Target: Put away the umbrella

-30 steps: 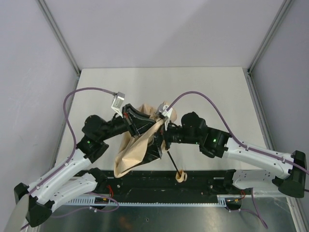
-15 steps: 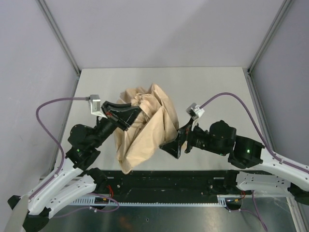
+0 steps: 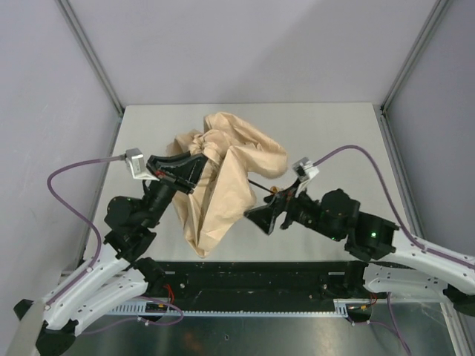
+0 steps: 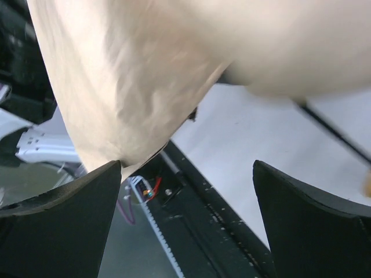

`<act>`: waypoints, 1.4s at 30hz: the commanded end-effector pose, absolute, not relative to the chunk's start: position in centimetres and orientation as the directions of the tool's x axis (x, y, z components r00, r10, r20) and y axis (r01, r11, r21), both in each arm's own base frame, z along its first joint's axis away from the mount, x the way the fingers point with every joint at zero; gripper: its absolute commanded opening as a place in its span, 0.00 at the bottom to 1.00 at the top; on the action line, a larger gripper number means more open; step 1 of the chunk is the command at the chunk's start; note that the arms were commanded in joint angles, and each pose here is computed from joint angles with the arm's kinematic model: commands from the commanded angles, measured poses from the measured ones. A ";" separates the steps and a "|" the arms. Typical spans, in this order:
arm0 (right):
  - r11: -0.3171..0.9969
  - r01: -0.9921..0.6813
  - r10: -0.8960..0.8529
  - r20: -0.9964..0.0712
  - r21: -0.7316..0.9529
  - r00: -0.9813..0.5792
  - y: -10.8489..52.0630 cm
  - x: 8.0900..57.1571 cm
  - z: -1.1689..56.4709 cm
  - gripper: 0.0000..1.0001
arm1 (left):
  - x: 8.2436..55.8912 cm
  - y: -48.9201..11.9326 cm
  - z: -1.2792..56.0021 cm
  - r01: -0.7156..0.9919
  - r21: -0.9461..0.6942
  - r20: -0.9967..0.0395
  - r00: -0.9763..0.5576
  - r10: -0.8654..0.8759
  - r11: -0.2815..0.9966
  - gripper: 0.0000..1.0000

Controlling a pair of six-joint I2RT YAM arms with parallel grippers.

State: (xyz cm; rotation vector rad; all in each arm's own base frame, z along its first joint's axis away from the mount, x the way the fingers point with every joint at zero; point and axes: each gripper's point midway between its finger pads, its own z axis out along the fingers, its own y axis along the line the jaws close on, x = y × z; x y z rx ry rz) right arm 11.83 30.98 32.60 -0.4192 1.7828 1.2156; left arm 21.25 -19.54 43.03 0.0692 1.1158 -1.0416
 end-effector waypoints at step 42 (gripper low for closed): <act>0.183 -0.748 0.237 -0.767 0.638 -0.597 37.3 4.6 30.3 0.72 | 19.0 -16.8 45.7 0.745 -0.581 -0.507 -0.016 -0.862 0.328 0.00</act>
